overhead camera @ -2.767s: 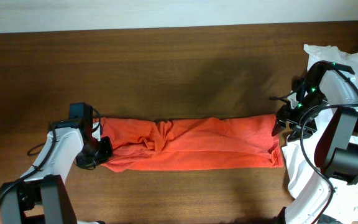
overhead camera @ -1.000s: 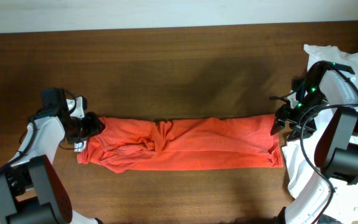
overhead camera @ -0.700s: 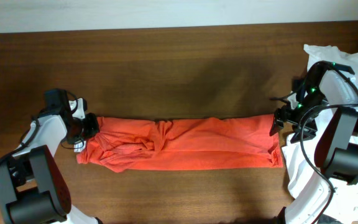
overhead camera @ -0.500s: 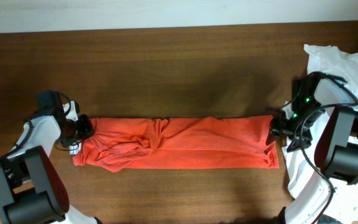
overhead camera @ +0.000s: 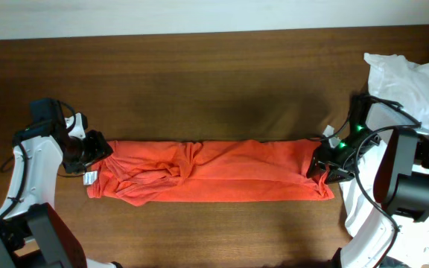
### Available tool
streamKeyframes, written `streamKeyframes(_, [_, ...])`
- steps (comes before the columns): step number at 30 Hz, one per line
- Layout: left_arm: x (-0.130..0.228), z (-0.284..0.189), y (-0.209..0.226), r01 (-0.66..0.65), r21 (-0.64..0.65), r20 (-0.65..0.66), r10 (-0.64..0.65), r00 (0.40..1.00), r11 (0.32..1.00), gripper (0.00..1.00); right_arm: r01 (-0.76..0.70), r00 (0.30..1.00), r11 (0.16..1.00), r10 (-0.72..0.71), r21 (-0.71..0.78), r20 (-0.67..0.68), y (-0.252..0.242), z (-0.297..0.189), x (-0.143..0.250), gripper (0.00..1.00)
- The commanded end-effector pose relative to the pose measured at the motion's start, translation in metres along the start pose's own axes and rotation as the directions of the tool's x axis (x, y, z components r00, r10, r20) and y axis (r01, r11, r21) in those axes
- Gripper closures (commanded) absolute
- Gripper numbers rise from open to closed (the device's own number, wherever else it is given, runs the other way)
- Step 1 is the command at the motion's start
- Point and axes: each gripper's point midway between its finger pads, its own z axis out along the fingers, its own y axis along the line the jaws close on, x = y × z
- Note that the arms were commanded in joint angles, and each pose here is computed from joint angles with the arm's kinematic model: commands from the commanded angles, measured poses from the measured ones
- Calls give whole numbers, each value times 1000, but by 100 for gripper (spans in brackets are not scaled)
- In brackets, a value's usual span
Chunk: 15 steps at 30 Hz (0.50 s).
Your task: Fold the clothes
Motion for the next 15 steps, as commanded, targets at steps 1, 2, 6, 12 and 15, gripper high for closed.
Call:
streamKeyframes(1, [-6, -8, -3, -5, 14, 29, 5, 1000, 1000, 42, -68, 997, 986, 64, 151, 30, -25, -9, -10, 43])
streamKeyframes(2, [-6, -8, -3, -5, 14, 29, 5, 1000, 1000, 42, -66, 997, 987, 61, 148, 41, -24, -11, -13, 44])
streamKeyframes(6, [-6, -8, -3, -5, 14, 28, 5, 1000, 1000, 39, 32, 998, 997, -36, 76, 45, -1, -5, -19, 53])
streamKeyframes(12, [-6, -8, -3, -5, 14, 27, 5, 1000, 1000, 38, 118, 992, 986, -123, 117, 36, 21, 7, -25, 93])
streamKeyframes(15, [-5, -8, -3, -4, 14, 25, 4, 1000, 1000, 38, -45, 999, 957, 34, 288, 43, -13, -6, -21, 96])
